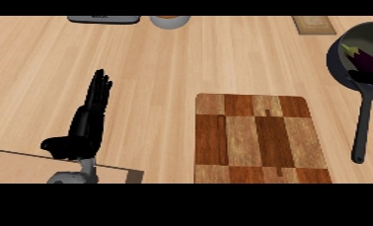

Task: Pick the eggplant from the cutting board and place it in the pot

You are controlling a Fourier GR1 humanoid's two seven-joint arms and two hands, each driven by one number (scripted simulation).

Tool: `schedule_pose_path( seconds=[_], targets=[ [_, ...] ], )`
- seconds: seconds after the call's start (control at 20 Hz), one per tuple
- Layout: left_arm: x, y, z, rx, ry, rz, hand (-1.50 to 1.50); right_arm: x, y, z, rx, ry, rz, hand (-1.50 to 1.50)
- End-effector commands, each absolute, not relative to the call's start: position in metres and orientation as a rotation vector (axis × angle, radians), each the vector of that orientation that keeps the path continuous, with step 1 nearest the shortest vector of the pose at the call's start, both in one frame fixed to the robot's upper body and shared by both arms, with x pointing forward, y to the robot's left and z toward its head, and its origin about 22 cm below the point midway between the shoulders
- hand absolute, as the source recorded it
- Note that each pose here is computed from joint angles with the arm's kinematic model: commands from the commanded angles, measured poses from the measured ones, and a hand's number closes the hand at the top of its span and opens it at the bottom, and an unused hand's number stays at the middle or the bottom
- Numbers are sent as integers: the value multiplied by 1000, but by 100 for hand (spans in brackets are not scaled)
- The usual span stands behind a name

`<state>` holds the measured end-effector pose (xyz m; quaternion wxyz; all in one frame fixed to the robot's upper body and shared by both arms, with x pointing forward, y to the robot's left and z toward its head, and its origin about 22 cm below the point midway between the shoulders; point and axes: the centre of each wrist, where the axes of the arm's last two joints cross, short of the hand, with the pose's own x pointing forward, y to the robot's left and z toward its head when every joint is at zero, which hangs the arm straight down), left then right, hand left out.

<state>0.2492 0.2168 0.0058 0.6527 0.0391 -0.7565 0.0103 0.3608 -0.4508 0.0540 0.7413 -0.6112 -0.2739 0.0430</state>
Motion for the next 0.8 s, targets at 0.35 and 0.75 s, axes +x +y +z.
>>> schedule_pose_path(
  seconds=[0.35,0.75],
  targets=[
    [230,233,-2,113,-1694,37,0,345,-468,68,-1347,-1167,-410,-150],
    [240,230,3,89,-1713,33,0,303,-494,27,-1286,-1230,-639,-150]
  ],
)
